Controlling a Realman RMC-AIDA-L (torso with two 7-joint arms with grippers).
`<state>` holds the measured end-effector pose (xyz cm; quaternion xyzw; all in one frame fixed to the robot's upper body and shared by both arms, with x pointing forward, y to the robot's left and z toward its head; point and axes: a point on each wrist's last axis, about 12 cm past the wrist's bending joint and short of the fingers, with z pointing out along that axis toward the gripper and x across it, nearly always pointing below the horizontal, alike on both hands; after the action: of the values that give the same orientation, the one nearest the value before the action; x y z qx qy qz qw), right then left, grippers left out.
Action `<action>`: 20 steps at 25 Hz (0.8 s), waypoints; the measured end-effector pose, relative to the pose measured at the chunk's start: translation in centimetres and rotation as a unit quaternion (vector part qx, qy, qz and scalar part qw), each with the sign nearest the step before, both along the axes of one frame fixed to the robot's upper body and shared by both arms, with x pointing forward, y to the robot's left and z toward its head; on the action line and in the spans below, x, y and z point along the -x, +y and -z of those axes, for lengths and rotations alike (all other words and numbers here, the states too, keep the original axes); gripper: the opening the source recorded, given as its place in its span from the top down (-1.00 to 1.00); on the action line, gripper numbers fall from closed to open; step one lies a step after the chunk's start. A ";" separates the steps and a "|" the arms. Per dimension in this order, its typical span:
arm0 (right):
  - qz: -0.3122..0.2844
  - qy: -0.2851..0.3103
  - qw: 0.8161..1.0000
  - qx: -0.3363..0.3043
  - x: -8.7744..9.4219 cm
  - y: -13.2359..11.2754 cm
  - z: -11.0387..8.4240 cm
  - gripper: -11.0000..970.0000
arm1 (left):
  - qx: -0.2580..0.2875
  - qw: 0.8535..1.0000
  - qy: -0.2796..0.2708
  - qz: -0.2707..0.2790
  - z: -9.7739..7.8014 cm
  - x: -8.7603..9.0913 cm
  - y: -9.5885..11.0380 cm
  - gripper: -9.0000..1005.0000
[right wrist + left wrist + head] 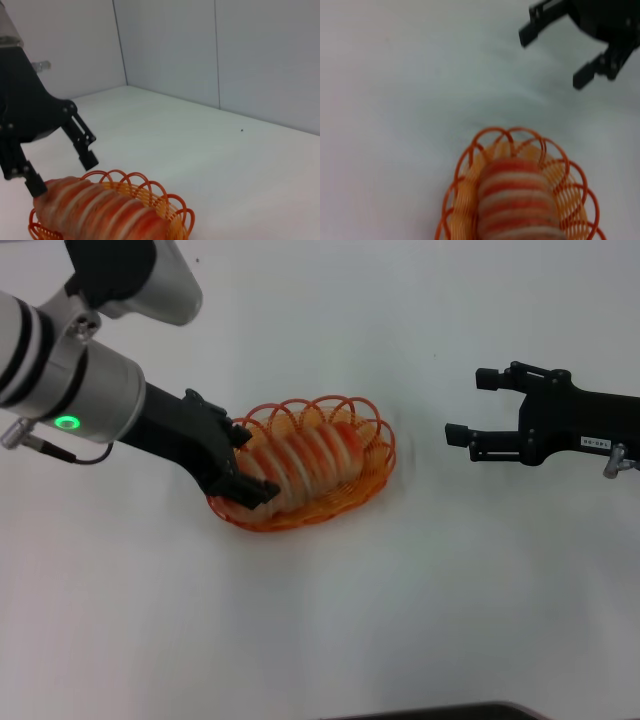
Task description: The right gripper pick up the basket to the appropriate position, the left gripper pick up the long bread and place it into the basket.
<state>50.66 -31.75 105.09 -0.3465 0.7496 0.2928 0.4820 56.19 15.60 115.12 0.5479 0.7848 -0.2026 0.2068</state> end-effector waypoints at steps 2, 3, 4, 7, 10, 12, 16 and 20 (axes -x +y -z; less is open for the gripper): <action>0.000 -0.001 1.000 -0.001 0.0 0.0 0.0 -0.95 | 0.031 0.999 -0.002 -0.007 -0.8 -0.1 0.7 -0.16; 0.000 -0.001 1.000 -0.001 0.0 0.0 0.0 -0.95 | 0.054 0.999 -0.002 -0.010 -1.2 0.0 1.1 -0.32; 0.001 -0.001 1.000 -0.001 0.0 0.0 0.0 -0.95 | 0.082 0.996 -0.006 -0.016 -1.8 0.0 1.9 -0.49; 0.000 -0.002 1.000 -0.001 -0.1 0.0 -0.1 -0.95 | 0.170 0.985 -0.016 -0.027 -2.9 0.6 5.7 -0.70; -0.001 -0.002 1.000 -0.002 -0.2 0.1 -0.1 -0.95 | 0.213 0.976 -0.017 -0.036 -2.2 1.9 9.2 -0.85; -0.001 -0.002 1.000 -0.002 -0.2 0.2 -0.1 -0.95 | 0.249 0.966 -0.019 -0.066 -0.3 3.9 13.4 -0.85; -0.002 -0.002 1.000 -0.001 -0.2 0.2 -0.1 -0.95 | 0.285 0.952 -0.016 -0.108 2.5 6.4 17.1 -0.85; -0.003 -0.003 1.000 0.000 -0.3 0.2 -0.2 -0.95 | 0.323 0.937 -0.018 -0.131 6.0 9.4 18.9 -0.85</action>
<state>50.93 -31.57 105.24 -0.3496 0.7471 0.2932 0.4832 46.82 34.49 109.08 0.3475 0.7383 -0.4060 0.4115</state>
